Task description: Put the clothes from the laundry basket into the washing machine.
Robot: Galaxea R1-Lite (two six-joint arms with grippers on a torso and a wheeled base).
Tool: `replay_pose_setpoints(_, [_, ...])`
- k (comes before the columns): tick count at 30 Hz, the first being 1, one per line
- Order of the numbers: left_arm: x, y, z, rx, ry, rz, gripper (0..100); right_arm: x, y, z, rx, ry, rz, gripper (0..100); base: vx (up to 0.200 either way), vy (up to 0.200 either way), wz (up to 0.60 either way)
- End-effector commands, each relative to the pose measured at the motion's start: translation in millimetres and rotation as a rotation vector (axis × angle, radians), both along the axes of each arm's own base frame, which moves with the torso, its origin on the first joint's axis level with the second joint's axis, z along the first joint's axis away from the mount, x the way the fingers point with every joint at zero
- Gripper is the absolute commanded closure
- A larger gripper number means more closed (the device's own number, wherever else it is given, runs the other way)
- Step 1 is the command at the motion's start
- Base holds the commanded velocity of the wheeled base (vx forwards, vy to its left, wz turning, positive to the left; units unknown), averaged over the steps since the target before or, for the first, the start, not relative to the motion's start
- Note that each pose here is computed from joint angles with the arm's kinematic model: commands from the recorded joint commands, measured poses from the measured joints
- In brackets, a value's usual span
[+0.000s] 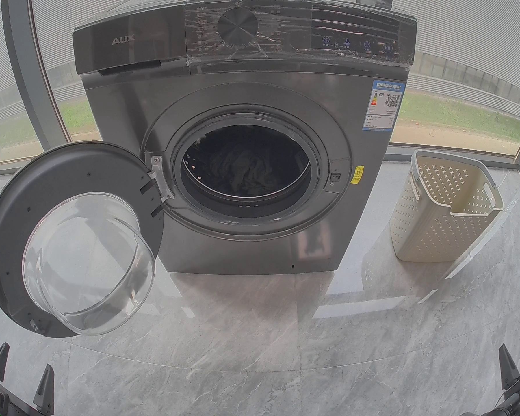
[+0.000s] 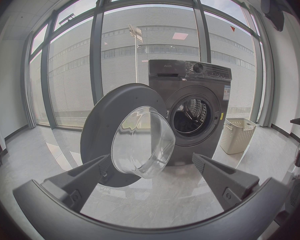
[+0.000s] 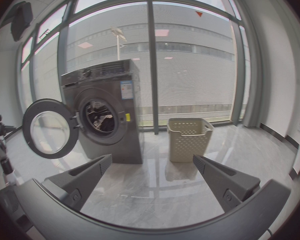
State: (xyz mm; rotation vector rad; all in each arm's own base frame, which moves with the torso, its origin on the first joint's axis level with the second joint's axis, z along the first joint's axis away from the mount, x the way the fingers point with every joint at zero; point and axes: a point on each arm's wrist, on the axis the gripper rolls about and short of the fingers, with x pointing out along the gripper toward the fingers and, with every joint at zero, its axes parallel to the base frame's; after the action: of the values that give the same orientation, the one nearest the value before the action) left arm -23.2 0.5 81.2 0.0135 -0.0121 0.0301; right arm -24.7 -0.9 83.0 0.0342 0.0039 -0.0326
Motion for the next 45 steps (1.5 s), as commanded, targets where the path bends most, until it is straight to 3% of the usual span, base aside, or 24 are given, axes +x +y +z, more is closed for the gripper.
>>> replay_pose_setpoints(1, [0.3, -0.1, -5.3, 0.003, 0.011, -0.009, 0, -0.9, 2.9, -1.1, -0.051, -0.004, 0.119, 0, 0.0, 0.0, 0.0])
replay_pose_setpoints(2, [0.4, -0.1, -5.8, 0.002, 0.012, -0.009, 0, -0.9, 2.1, -0.9, -0.062, -0.005, 0.086, 0, 0.0, 0.0, 0.0])
replay_pose_setpoints(5, [0.4, -0.1, -5.8, -0.001, 0.012, -0.009, 0, 1.2, 0.2, -7.9, -0.013, 0.021, -0.006, 0, 0.0, 0.0, 0.0])
replay_pose_setpoints(9, [0.4, -0.1, -5.8, -0.001, 0.012, -0.009, 0, 1.2, 1.7, -7.1, -0.055, 0.012, 0.075, 0, -0.05, 0.0, 0.0])
replay_pose_setpoints(14, [0.4, -0.1, -5.8, 0.002, 0.012, -0.009, 0, 1.2, 1.7, -7.0, -0.049, 0.006, 0.073, 0, -0.2, 0.0, 0.0])
replay_pose_setpoints(20, [0.3, -0.1, -5.3, 0.0, 0.011, -0.009, 0, 1.2, 1.7, -7.0, -0.048, 0.006, 0.073, 0, 0.0, 0.0, 0.0])
replay_pose_setpoints(41, [0.3, -0.1, -5.5, -0.017, 0.012, -0.009, 0, 1.2, 1.7, -7.0, -0.048, 0.006, 0.073, 0, 0.0, 0.2, 0.0])
replay_pose_setpoints(45, [0.3, -0.1, -5.3, -0.015, 0.01, -0.009, 0, 1.2, 1.7, -7.0, -0.048, 0.006, 0.073, 0, 0.0, 0.0, 0.0])
